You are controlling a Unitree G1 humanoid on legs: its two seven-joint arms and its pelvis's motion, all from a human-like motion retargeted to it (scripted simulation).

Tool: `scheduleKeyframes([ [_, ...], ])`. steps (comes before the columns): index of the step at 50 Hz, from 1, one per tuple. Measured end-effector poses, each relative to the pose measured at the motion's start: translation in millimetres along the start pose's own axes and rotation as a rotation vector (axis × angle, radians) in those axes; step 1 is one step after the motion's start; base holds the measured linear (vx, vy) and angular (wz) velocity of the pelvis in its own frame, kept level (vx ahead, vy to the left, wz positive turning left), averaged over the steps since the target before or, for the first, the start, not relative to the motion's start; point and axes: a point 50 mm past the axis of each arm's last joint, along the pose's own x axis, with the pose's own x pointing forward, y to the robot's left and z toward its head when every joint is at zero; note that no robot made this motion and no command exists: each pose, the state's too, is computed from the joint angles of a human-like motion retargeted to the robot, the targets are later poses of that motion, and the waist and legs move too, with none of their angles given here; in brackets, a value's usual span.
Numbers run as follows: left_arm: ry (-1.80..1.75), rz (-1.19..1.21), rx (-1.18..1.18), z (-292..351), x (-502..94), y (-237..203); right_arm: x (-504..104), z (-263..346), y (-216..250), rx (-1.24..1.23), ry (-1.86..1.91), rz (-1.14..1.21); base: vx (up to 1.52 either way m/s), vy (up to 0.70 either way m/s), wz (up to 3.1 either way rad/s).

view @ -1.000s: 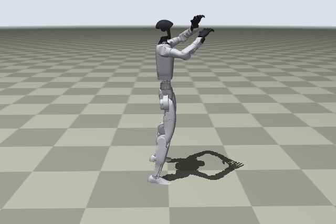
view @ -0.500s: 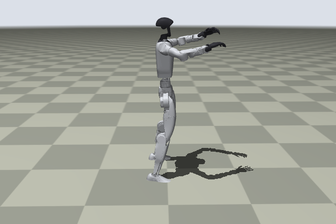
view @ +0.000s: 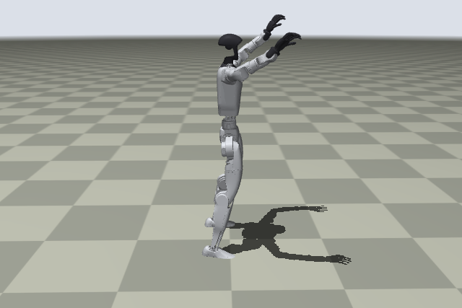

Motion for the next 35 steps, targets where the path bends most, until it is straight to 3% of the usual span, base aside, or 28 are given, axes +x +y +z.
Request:
scheduleKeyframes([
  [5, -0.106, -0.312, -0.217, 61, -25, -82, -31, 92, 76, 0.211, -0.209, 0.263, 0.0, 0.0, 0.0],
  [8, -0.257, -0.411, -0.396, 122, -38, -103, -49, 165, 87, 0.355, -0.409, 0.35, 0.0, 0.0, 0.0],
  [11, -0.419, -0.344, -0.61, 179, -35, -83, -54, 228, 65, 0.541, -0.57, 0.335, 0.0, 0.0, 0.0],
  [15, -0.575, -0.098, -0.955, 227, -13, -10, -40, 280, -1, 0.844, -0.692, 0.195, 0.0, 0.0, -0.05],
  [20, -0.699, 0.16, -1.393, 242, 12, 89, -16, 289, -105, 1.248, -0.753, -0.08, -0.01, 0.0, -0.09],
  [25, -0.831, 0.236, -1.717, 243, 22, 148, -9, 276, -183, 1.575, -0.847, -0.256, 0.0, 0.0, 0.0],
  [30, -0.857, 0.12, -1.99, 248, 26, 145, -8, 277, -198, 1.771, -0.872, -0.245, 0.0, 0.0, 0.0],
  [35, -0.628, -0.135, -2.051, 259, 20, 68, -14, 304, -136, 1.802, -0.76, 0.018, 0.0, 0.0, 0.0],
])
